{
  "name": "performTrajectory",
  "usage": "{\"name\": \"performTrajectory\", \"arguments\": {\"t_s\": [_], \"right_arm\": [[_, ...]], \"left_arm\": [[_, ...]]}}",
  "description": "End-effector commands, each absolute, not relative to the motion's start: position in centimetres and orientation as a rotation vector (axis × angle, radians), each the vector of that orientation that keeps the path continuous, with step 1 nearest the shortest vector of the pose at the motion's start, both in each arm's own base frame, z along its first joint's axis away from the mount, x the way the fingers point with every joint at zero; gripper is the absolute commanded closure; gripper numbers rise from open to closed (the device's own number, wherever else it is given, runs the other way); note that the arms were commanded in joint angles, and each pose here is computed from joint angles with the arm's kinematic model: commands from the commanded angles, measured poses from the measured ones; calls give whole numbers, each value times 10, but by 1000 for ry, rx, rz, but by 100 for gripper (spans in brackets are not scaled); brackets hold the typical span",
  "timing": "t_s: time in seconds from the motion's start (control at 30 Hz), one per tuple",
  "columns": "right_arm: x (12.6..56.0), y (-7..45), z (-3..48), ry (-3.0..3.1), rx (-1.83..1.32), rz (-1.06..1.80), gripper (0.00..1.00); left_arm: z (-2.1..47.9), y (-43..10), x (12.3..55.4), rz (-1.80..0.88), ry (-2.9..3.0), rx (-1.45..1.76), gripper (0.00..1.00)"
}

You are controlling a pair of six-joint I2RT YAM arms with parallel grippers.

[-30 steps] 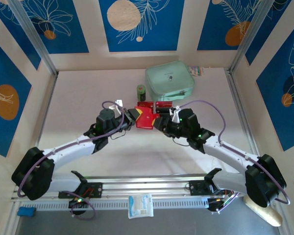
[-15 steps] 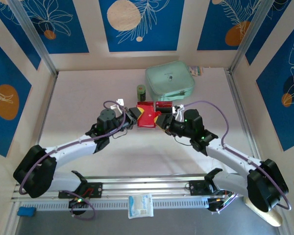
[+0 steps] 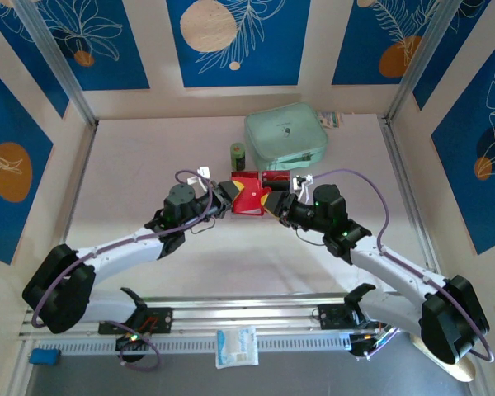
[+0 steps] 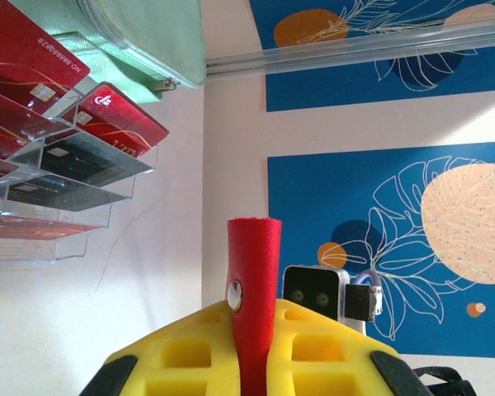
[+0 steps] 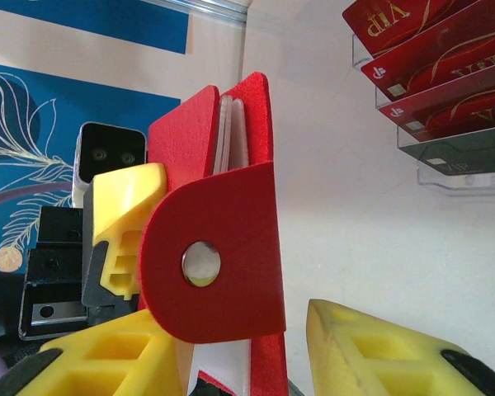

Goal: Put the credit cards into the card holder

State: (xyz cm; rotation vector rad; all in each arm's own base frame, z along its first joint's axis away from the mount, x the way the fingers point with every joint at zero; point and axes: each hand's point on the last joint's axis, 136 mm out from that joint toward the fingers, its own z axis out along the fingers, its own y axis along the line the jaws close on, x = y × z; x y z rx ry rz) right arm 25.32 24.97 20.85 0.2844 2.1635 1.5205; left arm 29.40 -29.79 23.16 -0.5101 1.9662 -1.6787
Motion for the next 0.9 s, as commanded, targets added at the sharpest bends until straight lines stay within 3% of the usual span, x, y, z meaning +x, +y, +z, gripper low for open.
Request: {"name": "performTrajectory", "arguments": {"t_s": [0.0, 0.3, 0.87], "right_arm": [[246, 249, 207, 2175, 269, 1541, 59], [242, 244, 204, 2217, 263, 1488, 66], [248, 253, 207, 2198, 250, 1538, 64]], "left_arm": [[252, -306, 294, -1734, 1909, -469, 100], [248, -307, 294, -1733, 1920, -474, 100], [248, -311, 296, -1756, 1909, -484, 100]]}}
